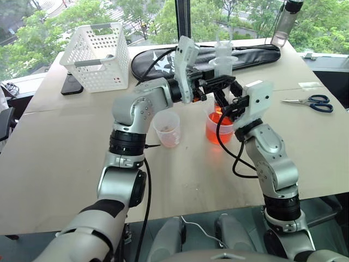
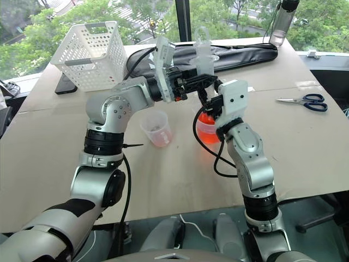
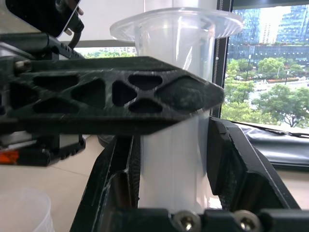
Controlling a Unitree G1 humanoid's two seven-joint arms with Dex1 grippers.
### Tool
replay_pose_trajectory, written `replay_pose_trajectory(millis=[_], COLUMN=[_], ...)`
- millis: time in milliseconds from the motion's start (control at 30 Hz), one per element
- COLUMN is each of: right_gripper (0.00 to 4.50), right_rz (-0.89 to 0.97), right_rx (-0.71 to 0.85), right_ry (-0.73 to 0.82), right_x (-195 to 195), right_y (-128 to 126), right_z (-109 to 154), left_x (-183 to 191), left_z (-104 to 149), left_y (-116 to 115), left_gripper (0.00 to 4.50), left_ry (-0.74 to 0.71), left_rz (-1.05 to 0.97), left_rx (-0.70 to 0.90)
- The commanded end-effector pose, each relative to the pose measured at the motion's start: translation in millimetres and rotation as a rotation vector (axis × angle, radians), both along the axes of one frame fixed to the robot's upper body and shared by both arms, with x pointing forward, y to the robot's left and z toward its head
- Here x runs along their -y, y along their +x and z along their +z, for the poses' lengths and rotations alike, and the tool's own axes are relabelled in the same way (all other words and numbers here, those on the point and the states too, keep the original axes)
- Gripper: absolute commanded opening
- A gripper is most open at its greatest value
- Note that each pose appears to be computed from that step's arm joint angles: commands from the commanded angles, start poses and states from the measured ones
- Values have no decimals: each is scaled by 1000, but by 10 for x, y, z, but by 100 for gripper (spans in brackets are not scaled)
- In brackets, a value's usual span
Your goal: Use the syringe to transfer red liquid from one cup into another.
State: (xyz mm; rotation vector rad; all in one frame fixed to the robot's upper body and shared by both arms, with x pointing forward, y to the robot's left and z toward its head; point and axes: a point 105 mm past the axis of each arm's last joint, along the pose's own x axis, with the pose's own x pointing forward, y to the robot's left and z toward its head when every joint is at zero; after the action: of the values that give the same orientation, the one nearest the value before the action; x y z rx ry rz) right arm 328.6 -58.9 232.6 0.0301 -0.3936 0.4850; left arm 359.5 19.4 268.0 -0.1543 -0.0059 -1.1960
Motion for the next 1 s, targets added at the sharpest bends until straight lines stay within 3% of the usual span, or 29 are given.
replay_pose_trajectory(millis=[33,133,333,633,1000], right_gripper=[143,143,441,447,447], right_rz=[18,14,48,60,44], right_rx=[99,90,53,-1,-15], right_ry=[40,34,2,-119,-154], right_x=[-8,5,53,435,653], right_y=[-130,-125,-144,-286,-286], right_z=[248,230,177,102,177], left_x=[32,13,-34,-122,-453], left_z=[123,118,192,193,509], left_y=[-56,-47,-43,-27,156], left_gripper=[175,175,153,153,153], left_ry=[-12,-13,-24,14,-192], left_rz=[-23,-17,-18,-7,102], left_rx=[51,52,85,148,21])
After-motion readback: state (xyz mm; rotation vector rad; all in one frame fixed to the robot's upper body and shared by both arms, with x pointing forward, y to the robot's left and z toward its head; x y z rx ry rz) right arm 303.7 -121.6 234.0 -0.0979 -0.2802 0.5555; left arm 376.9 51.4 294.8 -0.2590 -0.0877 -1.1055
